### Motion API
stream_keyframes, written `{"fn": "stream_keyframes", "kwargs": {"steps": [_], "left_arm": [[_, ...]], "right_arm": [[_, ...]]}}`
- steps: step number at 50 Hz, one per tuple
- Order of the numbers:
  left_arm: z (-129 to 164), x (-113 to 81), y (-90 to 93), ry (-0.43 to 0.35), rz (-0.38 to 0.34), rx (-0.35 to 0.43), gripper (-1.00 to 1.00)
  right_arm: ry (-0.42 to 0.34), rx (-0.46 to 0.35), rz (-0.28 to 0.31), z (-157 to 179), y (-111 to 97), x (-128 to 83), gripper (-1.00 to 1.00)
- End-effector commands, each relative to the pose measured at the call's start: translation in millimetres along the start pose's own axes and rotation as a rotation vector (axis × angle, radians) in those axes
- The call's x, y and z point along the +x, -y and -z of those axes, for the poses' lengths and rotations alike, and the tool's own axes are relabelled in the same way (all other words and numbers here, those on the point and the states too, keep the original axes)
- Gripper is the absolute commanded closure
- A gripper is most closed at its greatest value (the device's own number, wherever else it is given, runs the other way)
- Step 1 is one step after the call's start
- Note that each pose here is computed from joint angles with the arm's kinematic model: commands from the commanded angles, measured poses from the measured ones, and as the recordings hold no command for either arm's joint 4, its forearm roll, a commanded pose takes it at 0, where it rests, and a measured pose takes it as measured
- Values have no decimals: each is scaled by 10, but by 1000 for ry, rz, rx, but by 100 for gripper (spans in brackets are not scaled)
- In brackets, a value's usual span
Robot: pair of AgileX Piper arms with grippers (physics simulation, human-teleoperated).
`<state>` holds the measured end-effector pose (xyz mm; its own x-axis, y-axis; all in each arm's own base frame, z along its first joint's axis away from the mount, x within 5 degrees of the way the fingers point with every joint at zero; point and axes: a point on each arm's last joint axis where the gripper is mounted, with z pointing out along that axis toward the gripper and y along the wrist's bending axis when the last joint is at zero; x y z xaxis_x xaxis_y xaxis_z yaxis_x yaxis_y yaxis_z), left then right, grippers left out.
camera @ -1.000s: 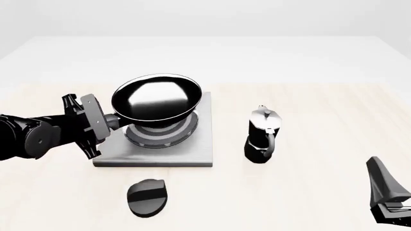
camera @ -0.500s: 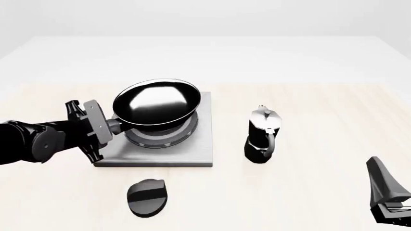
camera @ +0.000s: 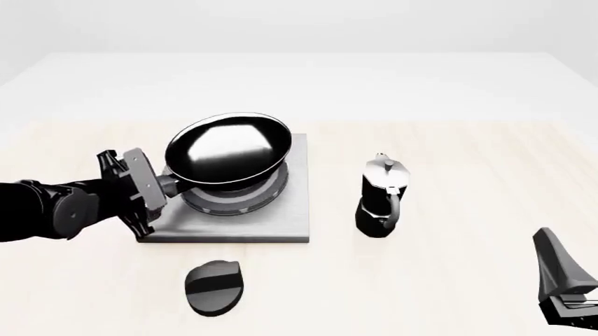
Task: Turn on the stove and put the frying pan on it.
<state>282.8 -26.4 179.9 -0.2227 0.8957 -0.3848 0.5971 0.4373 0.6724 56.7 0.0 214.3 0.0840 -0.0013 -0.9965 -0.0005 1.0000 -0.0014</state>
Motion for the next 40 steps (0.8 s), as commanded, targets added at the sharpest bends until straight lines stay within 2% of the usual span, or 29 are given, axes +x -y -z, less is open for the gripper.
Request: {"fn": "stream_keyframes", "kwargs": {"steps": [1,22,32,40], "left_arm": [[-12,0,47,-9,56,12,-100],[174,-55,38,11,45,2,-100],[288,-63,135,22,36,17,-100],[441,-89,145,37,32,12,-100]], "right_arm": [[0,0,0,0,0,0,-100],[0,0,0,0,0,0,-100],[0,0,0,0,0,0,-100],[0,0,0,0,0,0,-100]]}}
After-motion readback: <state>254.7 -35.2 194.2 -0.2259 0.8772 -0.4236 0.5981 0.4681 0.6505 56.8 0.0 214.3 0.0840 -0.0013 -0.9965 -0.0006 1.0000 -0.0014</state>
